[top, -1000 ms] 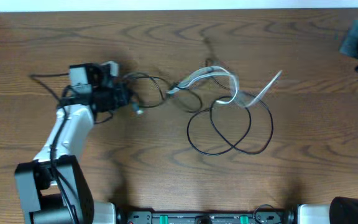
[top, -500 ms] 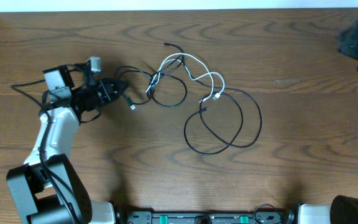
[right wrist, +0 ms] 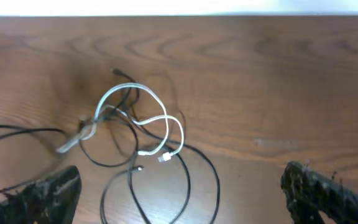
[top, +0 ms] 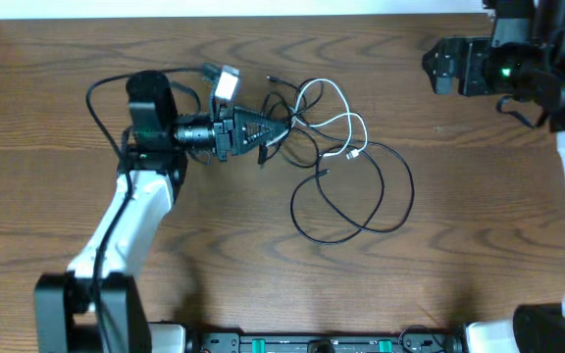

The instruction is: Untangle cables

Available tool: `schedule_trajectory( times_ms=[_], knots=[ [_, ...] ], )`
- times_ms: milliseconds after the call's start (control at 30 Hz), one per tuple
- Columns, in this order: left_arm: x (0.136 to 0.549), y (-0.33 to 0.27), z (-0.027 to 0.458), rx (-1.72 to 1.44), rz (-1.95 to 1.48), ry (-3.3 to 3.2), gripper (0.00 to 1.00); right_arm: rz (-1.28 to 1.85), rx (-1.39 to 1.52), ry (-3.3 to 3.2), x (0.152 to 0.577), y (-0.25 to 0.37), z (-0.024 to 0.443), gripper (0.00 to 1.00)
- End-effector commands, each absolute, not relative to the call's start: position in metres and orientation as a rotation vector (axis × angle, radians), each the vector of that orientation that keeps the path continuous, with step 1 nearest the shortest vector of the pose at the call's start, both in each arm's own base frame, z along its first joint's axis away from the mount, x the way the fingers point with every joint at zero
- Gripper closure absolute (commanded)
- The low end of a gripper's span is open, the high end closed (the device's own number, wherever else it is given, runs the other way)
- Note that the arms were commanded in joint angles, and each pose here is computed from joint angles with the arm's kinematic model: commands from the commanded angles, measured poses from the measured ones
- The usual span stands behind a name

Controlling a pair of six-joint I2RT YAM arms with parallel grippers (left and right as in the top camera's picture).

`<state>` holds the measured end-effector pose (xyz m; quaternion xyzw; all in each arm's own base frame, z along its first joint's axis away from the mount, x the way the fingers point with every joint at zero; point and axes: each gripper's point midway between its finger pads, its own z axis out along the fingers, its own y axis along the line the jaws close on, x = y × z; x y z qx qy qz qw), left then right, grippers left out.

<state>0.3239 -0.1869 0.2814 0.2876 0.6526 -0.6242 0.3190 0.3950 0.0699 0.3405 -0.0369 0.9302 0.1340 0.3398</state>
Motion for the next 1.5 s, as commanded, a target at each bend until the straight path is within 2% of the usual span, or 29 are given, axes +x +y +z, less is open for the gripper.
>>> schedule_trajectory(
  times_ms=[0,133,233,300,333,367,600,733,867,1200,1467],
  knots=[
    [0.293,-0.186,0.335,0.830,-1.665,1.656,0.91,0.300,-0.110,2.511,0.410,0.069,0.308,0.01],
    [0.268,-0.184,0.371,0.915,-1.577,1.552,0.91,0.323,-0.111,2.639,0.419,0.074,0.266,0.01],
    [0.258,-0.184,0.381,0.930,-1.562,1.534,0.91,0.411,-0.172,2.698,0.422,0.096,0.243,0.01],
    [0.253,-0.183,0.385,0.925,-1.568,1.539,0.88,0.497,-0.285,2.709,0.422,0.120,0.231,0.01],
    [0.252,-0.183,0.386,0.922,-1.572,1.541,0.79,0.519,-0.322,2.708,0.422,0.128,0.228,0.01],
    [0.251,-0.183,0.387,0.919,-1.575,1.545,0.77,0.536,-0.378,2.707,0.422,0.140,0.224,0.01],
    [0.251,-0.182,0.388,0.915,-1.572,1.546,0.76,0.437,-0.821,2.649,0.407,0.194,0.202,0.01],
    [0.257,-0.173,0.388,0.881,-1.547,1.555,0.76,0.203,-0.989,2.621,0.404,0.192,0.194,0.01],
    [0.264,-0.162,0.387,0.841,-1.521,1.566,0.76,0.151,-1.218,2.555,0.394,0.195,0.191,0.01],
    [0.267,-0.158,0.387,0.829,-1.511,1.569,0.76,0.651,-1.605,2.190,0.351,0.259,0.210,0.01],
    [0.267,-0.158,0.387,0.828,-1.511,1.569,0.76,0.717,-1.699,2.133,0.339,0.287,0.196,0.01]
  ],
)
